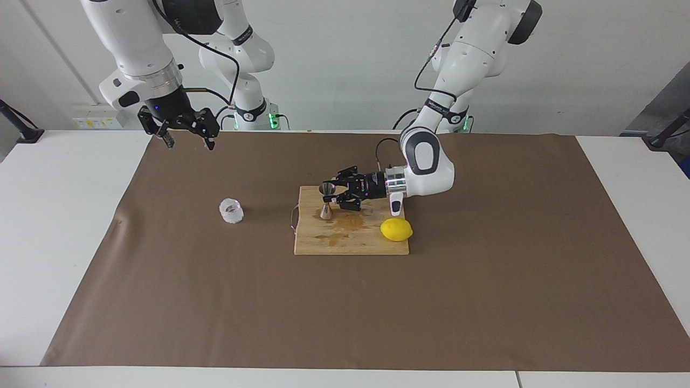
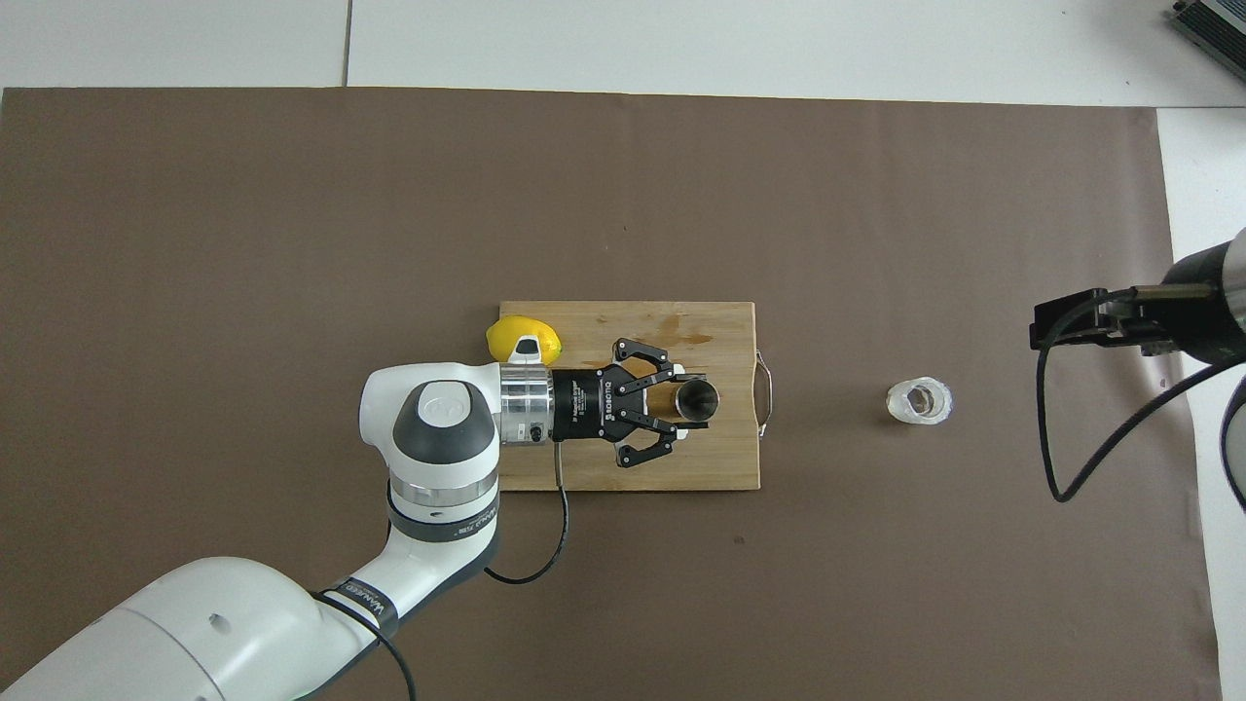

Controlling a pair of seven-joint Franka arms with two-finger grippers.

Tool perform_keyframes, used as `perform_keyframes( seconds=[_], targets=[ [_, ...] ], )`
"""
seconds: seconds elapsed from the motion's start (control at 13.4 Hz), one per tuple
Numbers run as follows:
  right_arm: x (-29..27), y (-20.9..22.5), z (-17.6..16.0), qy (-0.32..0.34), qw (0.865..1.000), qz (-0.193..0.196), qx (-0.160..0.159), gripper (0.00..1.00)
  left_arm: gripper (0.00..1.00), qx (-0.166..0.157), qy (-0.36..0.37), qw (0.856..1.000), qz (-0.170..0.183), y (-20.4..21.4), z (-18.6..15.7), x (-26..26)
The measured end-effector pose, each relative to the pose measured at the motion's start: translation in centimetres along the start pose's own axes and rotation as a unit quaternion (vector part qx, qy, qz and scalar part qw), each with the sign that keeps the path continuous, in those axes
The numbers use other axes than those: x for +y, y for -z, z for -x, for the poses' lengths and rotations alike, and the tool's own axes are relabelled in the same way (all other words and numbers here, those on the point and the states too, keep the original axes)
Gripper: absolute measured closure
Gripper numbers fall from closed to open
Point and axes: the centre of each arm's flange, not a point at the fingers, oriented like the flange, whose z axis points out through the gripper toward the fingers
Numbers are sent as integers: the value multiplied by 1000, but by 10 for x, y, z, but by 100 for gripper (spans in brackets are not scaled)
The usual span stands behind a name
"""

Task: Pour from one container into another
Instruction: 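Lower the metal cup onto the board near its handle and open the left gripper, then retract the left gripper while the right gripper reaches the white cup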

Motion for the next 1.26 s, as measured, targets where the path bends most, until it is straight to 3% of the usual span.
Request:
perform_keyframes(
  seconds=[0.3,0.52,0.59,0.97,1.26],
  targets=[
    [2,-1,1,-2,1000,0,-4,0,37,0,-1,1000,2,1,0,1],
    [3,-1,1,-2,1000,0,-4,0,4,-2,-2,1000,4,0,2,3],
    [3,-1,1,-2,1000,0,-4,0,0,-4,-5,1000,5,0,5,4],
    [2,-6,-1,17,1000,0,-1,0,0,-16,-28,999,26,15,28,35],
    [2,-28,-5,94,996,0,4,0,0,-15,-65,997,30,72,47,81]
  ],
)
